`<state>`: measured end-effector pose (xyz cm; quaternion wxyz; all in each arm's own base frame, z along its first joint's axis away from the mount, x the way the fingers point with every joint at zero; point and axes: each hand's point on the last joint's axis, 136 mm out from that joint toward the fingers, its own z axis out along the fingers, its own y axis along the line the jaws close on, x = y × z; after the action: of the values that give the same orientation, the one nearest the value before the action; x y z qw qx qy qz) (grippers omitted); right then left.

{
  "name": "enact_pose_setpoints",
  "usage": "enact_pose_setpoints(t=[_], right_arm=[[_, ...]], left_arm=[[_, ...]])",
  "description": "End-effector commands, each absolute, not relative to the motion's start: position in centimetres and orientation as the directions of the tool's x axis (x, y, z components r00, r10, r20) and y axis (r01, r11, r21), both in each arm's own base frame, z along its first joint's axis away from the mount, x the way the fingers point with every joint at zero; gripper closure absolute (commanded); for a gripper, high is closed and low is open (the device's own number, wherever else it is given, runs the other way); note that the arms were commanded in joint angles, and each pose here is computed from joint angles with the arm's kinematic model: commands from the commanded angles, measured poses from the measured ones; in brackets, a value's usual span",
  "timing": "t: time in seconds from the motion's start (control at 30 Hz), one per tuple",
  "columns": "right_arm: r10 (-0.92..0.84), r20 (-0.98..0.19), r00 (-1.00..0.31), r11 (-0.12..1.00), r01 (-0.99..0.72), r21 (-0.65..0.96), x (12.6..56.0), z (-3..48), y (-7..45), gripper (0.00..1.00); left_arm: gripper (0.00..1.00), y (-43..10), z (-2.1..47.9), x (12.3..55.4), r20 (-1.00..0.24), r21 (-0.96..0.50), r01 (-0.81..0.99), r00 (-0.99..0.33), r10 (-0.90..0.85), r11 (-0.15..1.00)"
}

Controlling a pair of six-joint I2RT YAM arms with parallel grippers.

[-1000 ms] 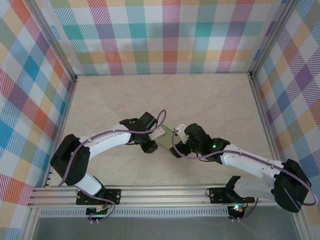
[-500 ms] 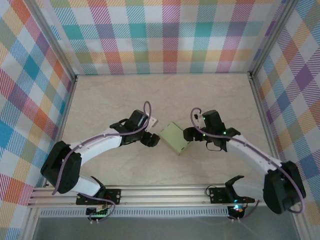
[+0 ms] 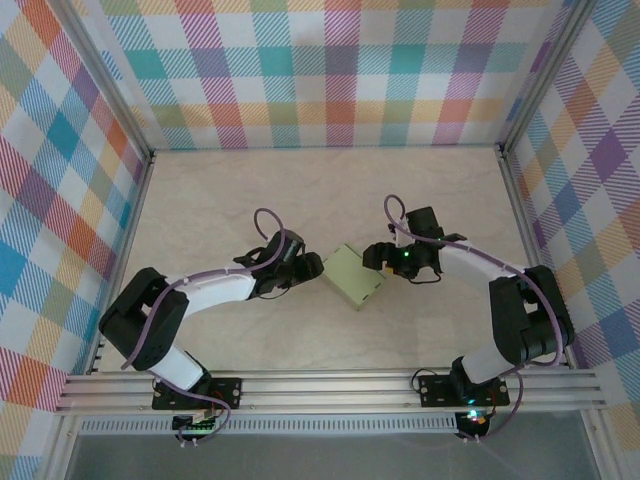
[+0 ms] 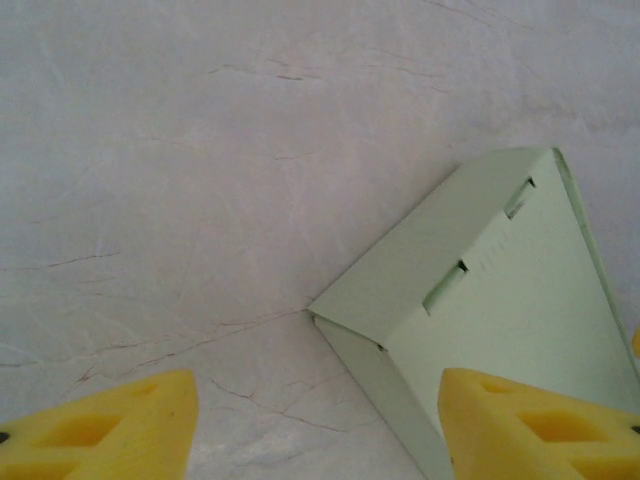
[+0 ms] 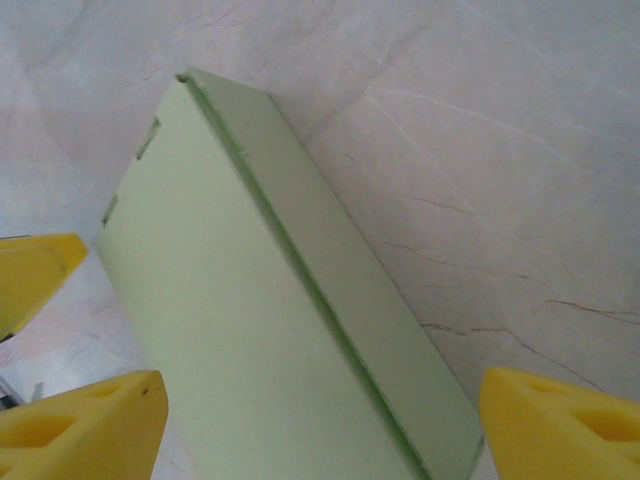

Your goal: Fold the paper box

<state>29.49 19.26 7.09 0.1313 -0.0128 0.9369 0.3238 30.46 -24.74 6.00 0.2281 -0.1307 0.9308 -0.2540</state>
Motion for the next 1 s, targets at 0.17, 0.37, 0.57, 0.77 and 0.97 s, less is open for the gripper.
enact_pose_setpoints(t=[0.17, 0.37, 0.57, 0.77, 0.97], right_arm=[[0.088, -0.197, -0.977, 0.713, -0.076, 0.697, 29.0, 6.9, 20.4, 0.21], [0.032, -0.249, -0.968, 0.682, -0.161, 0.714, 28.9, 7.0, 21.4, 0.29], [0.032, -0.289, -0.957, 0.704, -0.183, 0.686, 30.6, 7.0, 21.7, 0.34], [0.062, -0.272, -0.960, 0.695, -0.154, 0.703, 32.7, 6.4, 22.5, 0.40], [0.016, -0.283, -0.959, 0.666, -0.201, 0.718, 34.0, 6.8, 24.3, 0.42]], left_arm=[[0.39, -27.8, 6.0, 32.2, -0.232, -0.674, -0.194, -0.861, -0.453, 0.713], [0.50, -30.7, 5.6, 33.3, -0.160, -0.720, -0.191, -0.890, -0.427, 0.668], [0.51, -31.4, 5.4, 34.7, -0.178, -0.693, -0.178, -0.897, -0.405, 0.699], [0.52, -32.3, 4.6, 35.5, -0.154, -0.696, -0.179, -0.909, -0.388, 0.695], [0.54, -33.2, 4.5, 36.6, -0.145, -0.698, -0.170, -0.918, -0.370, 0.695]])
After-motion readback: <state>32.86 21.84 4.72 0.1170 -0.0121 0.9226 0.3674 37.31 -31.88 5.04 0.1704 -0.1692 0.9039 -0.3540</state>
